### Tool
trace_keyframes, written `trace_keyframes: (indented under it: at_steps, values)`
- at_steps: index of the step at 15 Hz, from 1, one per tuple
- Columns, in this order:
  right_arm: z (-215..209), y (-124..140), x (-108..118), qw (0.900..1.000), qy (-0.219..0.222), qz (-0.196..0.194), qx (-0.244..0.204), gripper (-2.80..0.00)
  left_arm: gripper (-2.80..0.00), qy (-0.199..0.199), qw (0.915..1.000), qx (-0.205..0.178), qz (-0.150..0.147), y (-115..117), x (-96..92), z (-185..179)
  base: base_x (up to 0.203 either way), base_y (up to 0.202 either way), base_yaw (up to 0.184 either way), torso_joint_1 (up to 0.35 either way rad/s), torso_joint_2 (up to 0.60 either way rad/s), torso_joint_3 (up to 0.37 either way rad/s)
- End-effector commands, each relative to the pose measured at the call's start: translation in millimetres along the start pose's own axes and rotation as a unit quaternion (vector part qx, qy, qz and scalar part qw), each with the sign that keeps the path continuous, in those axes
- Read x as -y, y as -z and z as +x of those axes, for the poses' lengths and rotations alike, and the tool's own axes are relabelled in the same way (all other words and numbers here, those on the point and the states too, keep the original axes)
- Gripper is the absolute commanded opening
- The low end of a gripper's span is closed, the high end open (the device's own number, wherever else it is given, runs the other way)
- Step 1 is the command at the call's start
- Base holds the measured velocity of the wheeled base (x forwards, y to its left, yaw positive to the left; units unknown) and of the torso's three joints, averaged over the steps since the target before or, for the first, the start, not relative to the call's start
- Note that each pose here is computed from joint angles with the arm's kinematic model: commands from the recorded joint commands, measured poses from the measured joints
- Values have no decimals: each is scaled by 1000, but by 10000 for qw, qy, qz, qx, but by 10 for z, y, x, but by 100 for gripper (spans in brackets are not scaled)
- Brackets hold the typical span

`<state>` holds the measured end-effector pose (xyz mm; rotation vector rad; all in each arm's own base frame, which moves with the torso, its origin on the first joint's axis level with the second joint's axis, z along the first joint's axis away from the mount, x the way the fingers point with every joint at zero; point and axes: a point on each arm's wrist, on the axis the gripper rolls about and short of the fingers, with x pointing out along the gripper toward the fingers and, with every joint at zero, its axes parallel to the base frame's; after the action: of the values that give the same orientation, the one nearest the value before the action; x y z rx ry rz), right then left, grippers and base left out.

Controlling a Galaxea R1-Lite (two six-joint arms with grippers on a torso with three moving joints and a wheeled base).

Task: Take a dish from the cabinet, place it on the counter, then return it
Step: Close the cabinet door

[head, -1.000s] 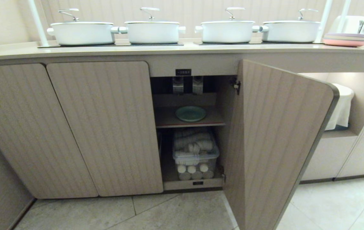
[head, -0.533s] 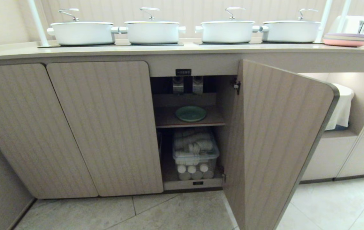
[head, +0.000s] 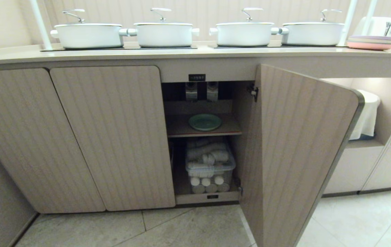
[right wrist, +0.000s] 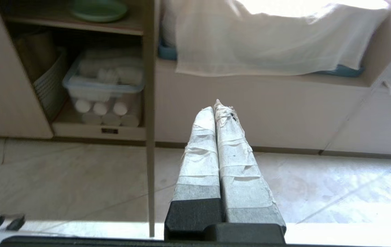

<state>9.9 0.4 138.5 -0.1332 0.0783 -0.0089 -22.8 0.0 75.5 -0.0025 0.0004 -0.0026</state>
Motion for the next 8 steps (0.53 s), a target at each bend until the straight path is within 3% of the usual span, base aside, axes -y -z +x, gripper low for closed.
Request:
trace_keyframes:
  at_steps: [1,7,8]
  values:
    - [137,-114,29,9995,124,30,-297,-280,-280,3,10000,2,-3,0,0,0,0,0,0,0,0,0]
    - [333,-490,113,9987,305,340,-217,-280,-280,-5,10000,2,-3,0,0,0,0,0,0,0,0,0]
    - [362,-546,123,9978,311,580,-58,-280,-280,2,10000,2,-3,0,0,0,0,0,0,0,0,0]
